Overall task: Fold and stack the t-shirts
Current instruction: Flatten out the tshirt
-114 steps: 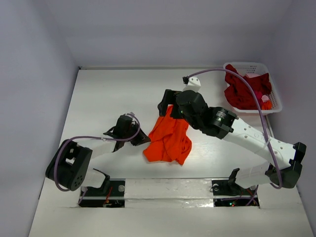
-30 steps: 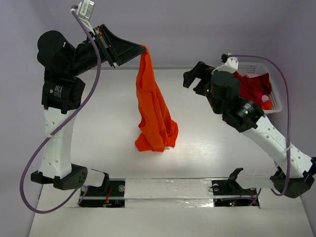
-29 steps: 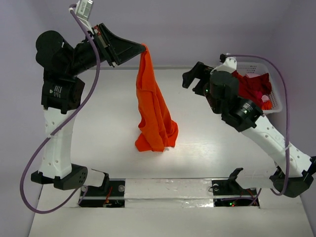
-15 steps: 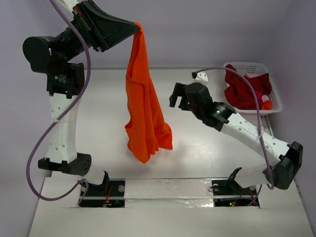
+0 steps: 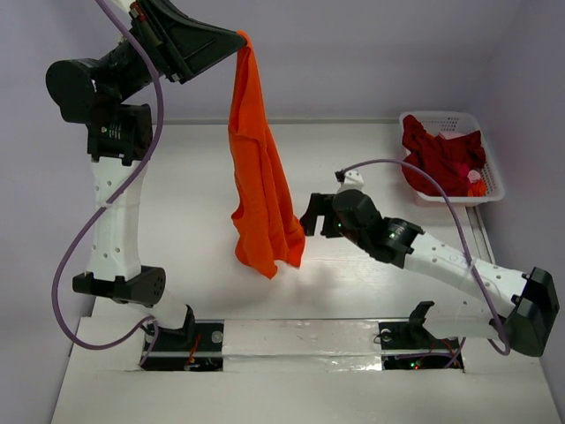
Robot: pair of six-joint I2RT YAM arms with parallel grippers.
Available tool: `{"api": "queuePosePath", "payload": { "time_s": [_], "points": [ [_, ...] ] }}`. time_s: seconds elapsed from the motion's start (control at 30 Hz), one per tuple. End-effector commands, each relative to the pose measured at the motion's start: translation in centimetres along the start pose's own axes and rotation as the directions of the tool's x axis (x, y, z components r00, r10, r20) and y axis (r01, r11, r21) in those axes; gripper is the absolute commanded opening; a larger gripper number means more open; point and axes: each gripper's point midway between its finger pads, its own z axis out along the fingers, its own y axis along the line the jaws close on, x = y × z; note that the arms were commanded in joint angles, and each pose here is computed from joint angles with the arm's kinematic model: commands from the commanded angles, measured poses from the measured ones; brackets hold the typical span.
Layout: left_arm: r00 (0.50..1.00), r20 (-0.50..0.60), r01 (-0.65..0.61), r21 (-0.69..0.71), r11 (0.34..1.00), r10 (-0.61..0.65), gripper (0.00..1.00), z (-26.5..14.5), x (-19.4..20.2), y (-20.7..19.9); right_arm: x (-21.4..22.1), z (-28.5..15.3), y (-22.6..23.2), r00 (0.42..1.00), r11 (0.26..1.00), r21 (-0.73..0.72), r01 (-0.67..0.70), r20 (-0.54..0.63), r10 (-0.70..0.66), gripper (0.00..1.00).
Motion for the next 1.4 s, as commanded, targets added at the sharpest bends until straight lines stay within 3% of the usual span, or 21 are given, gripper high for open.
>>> {"api": "queuePosePath", "payload": {
  "time_s": [0.0,0.33,0.73,1.03,1.2,1.37],
  "points": [
    [0.994,0.022,-0.107,0.058,0.993,0.106,0.0,-0.1,-0.4,-3.2,2.5,-0.3,1.2,0.999,0.997,-0.068,0.048,-0.009,-0.049,0.9],
    [0.995,0.027,-0.101,0.015,0.995,0.101,0.0,-0.1,-0.5,-1.9,10.6,-2.9,7.9,0.977,0.977,-0.131,0.168,-0.106,-0.182,0.87],
    [0.994,0.03,-0.108,0.016,0.994,0.108,0.0,-0.3,-0.3,-3.0,8.6,-2.6,9.6,0.989,0.986,-0.086,0.142,-0.034,-0.145,0.9],
    [0.994,0.028,-0.108,0.017,0.994,0.108,0.0,-0.5,-0.1,-3.3,11.3,0.6,10.5,0.982,0.984,-0.055,0.172,-0.063,-0.176,0.9],
    [0.993,0.029,-0.116,0.023,0.993,0.115,0.0,-0.6,0.0,-3.8,8.5,1.9,7.9,1.0,1.0,-0.006,0.025,-0.005,-0.025,0.85],
    [0.993,0.028,-0.113,0.022,0.993,0.112,0.0,-0.6,0.0,-3.7,6.3,0.7,7.3,0.999,1.0,0.005,-0.006,0.046,0.006,0.86]
  ]
}}
